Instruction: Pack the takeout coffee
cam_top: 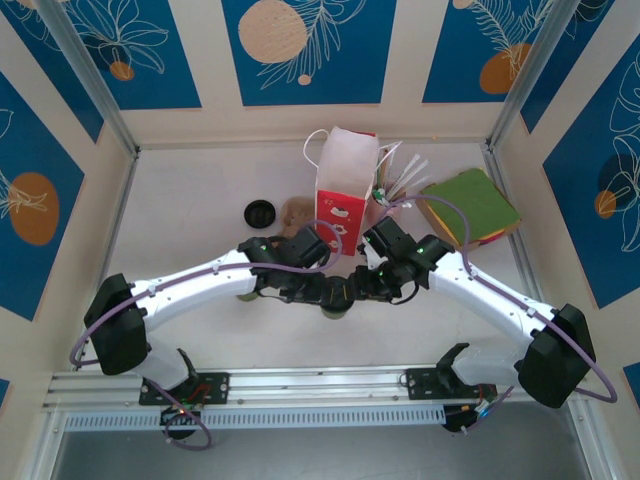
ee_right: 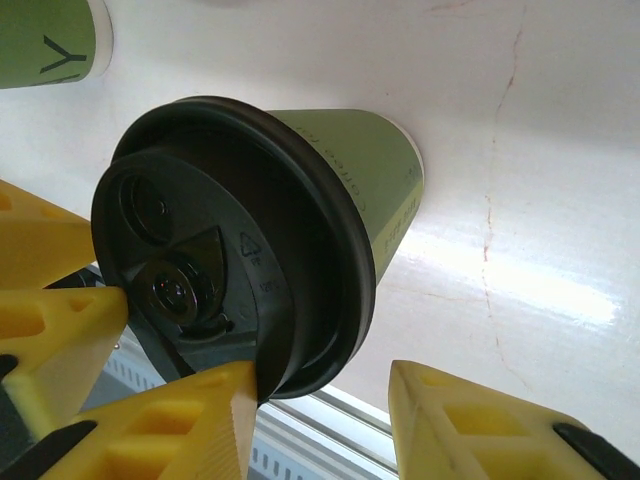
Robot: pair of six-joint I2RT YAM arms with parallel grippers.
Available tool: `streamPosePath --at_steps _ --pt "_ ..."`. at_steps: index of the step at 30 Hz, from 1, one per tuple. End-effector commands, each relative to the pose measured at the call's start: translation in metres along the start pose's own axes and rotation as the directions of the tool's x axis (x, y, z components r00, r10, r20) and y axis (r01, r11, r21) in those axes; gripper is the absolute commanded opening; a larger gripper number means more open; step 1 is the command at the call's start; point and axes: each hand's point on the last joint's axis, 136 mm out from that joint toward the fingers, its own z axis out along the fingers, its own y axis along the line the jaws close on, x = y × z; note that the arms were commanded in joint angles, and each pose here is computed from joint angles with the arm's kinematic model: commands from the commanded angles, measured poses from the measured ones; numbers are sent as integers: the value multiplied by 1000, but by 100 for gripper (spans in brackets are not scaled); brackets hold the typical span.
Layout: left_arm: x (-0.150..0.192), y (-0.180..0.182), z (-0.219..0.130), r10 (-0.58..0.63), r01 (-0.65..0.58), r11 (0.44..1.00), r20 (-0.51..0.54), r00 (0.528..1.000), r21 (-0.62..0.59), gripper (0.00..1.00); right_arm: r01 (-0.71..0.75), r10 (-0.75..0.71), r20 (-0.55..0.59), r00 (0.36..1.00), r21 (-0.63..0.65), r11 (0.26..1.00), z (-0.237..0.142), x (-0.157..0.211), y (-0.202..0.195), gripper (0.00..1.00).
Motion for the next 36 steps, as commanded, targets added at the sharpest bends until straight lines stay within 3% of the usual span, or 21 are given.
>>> streamPosePath --at_steps 1,15,28,36 --pt "9 8 7 -5 4 999 -34 999 -43 35 -24 24 -19 1000 -19 1000 -5 7 4 42" --pt "10 12 12 -2 0 998 -42 999 -59 34 -42 36 -65 997 -89 995 7 9 15 45" --pt "13 15 17 -8 4 998 -55 998 -69 31 -48 42 -124 991 -48 998 26 20 -1 31" --pt "21 24 27 -17 8 995 -87 996 -95 28 -45 46 -161 986 15 999 41 28 -18 28"
